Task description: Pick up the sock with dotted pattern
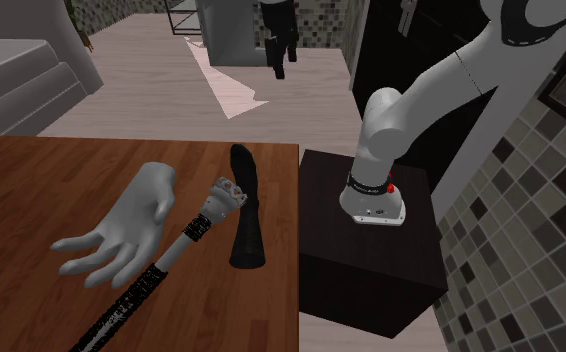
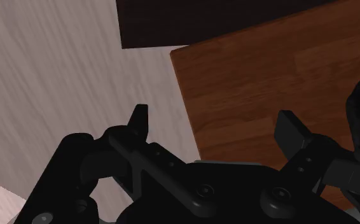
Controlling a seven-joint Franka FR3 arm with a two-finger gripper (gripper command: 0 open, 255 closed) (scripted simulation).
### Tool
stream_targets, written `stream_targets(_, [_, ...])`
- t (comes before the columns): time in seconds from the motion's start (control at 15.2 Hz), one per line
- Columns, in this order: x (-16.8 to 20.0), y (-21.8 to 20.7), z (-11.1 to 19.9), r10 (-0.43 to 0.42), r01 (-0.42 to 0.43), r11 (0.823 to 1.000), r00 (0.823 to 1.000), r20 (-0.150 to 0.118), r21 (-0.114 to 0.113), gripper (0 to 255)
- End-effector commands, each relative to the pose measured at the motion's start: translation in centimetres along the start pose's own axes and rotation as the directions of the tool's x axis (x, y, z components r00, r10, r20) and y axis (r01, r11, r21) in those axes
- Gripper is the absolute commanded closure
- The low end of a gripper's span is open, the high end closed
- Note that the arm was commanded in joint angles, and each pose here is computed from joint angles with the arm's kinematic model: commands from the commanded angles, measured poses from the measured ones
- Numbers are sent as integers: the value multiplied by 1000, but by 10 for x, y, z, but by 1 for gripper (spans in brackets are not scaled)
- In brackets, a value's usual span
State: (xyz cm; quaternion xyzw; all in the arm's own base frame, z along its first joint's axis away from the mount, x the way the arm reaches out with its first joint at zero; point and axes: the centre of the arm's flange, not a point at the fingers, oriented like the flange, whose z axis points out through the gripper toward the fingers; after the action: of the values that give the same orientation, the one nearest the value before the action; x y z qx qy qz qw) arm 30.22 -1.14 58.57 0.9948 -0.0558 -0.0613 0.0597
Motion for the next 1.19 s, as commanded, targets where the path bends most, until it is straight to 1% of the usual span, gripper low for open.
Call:
stream_targets(0.0, [0,0,0,0,0,1000,1000,0,0,0])
stream_targets(0.13, [-11,-19,14,89,-89,996,996,-9,14,0])
stream_targets(0.26, [-19,-38,28,178,-177,984,984,-17,29,0])
stream_targets(0.4, [-26,-59,41,265,-264,963,964,-24,45,0])
stream_targets(0.53, [-31,-80,54,351,-348,935,936,-29,61,0])
stream_targets(0.66, [-33,-102,67,433,-430,900,901,-33,78,0])
stream_targets(0.79, [-34,-124,80,512,-507,857,858,-35,95,0])
stream_targets(0.92, [-33,-146,92,587,-581,806,809,-35,112,0])
stream_targets(1.12, [-26,-179,110,691,-681,719,722,-33,137,0])
